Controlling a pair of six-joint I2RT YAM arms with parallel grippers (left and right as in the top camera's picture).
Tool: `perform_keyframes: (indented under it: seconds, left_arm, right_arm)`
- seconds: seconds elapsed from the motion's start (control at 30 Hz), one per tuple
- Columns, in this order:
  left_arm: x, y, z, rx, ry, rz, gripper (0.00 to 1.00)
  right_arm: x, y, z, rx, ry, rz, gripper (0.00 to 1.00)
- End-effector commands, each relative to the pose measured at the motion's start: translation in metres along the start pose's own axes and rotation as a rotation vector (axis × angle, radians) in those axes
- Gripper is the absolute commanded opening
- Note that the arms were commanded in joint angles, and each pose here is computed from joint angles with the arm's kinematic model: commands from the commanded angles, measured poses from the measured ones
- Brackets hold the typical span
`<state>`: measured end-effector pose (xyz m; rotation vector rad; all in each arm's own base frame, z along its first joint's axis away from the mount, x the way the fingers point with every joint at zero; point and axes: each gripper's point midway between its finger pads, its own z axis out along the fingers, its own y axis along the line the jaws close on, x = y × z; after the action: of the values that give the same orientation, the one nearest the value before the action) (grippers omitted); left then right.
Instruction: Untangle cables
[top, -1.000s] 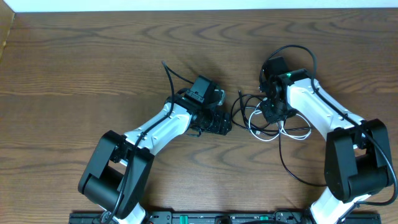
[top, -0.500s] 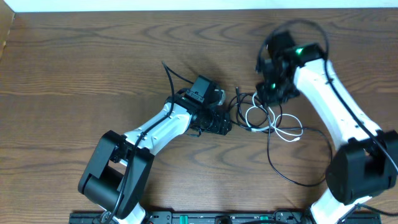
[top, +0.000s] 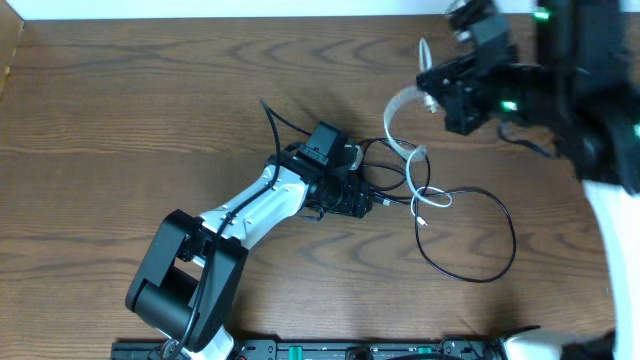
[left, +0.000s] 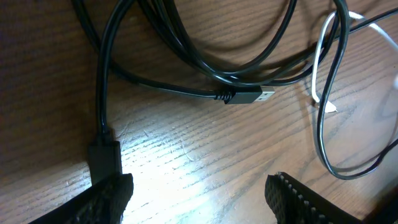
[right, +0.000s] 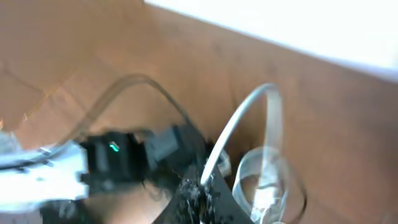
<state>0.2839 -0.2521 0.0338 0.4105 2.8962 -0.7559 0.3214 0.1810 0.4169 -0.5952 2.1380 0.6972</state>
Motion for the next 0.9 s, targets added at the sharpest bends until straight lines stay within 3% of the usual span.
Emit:
perform_keyframes:
  seconds: [0.0,0.1,0.27,0.33,0.53,0.87]
  left_arm:
    - [0.002,0.004,0.003,-0.013,0.010,-0.002,0.73]
    - [0.002,0.003,0.003,-0.009,0.012,-0.002,0.73]
    - [0.002,0.003,0.003,-0.009,0.012,-0.002,0.73]
    - [0.002,0.003,0.003,-0.009,0.012,-0.002,0.73]
    - [0.002,0.003,0.003,-0.010,0.012,-0.002,0.73]
    - [0.002,0.003,0.003,-0.010,0.013,-0.002,0.73]
  right_arm:
    - [-0.030,0.028,-0.050,-0.007,-0.184,-0.080,0.04]
    - [-0.044,0.025,-0.085,0.111,-0.298,-0.118,0.05]
    - [-0.046,-0.005,-0.112,0.336,-0.356,-0.052,0.07]
    - [-0.040,-0.030,-0.118,0.477,-0.336,-0.013,0.13]
    - [0.011,-0.061,-0.084,0.561,-0.072,0.076,0.22]
    - [0.105,-0.086,-0.007,0.525,0.439,0.330,0.23]
